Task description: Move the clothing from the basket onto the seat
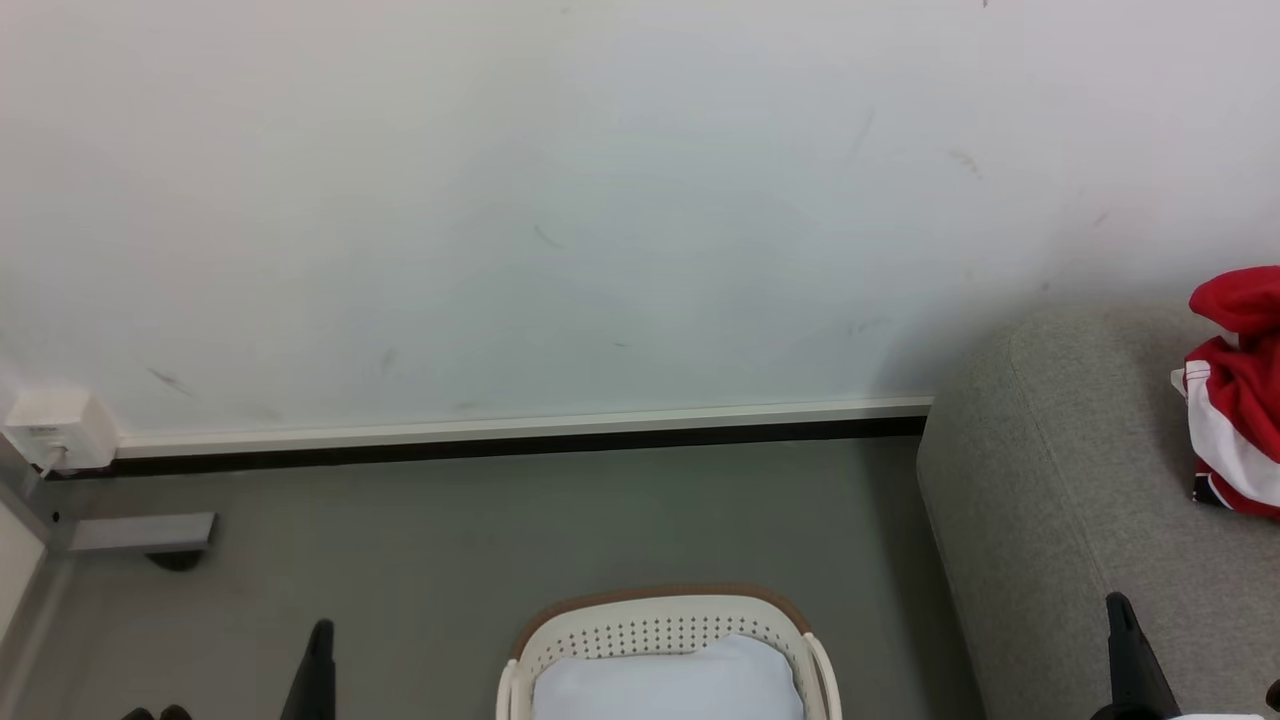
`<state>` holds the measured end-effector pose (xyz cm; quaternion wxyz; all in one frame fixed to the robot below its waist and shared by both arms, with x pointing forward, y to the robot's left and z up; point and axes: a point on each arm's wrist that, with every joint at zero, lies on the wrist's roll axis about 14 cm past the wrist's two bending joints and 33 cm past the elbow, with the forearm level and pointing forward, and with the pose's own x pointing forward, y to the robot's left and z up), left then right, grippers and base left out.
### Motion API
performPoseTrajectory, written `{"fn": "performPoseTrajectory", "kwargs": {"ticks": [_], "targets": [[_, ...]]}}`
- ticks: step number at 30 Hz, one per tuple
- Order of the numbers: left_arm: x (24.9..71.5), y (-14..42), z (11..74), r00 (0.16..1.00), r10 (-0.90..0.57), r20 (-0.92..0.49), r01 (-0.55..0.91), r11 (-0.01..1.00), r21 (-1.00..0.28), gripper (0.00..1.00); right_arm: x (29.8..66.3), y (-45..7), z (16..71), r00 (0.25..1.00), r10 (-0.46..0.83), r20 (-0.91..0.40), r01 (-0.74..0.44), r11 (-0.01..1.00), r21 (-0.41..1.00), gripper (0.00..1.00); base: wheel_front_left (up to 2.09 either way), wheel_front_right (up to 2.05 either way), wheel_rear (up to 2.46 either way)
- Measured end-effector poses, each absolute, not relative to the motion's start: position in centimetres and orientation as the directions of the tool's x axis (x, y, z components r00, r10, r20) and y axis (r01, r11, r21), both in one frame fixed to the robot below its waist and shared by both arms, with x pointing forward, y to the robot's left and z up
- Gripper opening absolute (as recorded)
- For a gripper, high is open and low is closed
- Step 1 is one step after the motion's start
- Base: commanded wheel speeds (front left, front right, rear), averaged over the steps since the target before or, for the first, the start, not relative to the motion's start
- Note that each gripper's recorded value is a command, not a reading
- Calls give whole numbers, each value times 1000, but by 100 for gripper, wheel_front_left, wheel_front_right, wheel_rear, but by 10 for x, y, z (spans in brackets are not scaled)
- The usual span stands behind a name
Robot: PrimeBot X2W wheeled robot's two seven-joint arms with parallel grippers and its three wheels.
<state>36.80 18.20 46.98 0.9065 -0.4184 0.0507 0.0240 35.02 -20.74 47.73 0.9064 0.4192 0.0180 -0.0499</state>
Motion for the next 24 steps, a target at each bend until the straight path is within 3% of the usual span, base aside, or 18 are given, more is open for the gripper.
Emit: {"fn": "performPoseTrajectory", "kwargs": {"ticks": [24], "targets": [[376, 188, 480, 995, 2, -96, -87, 427, -900, 0, 363, -207, 485, 996, -59, -69, 87, 422, 903, 0, 0, 0, 0]]}}
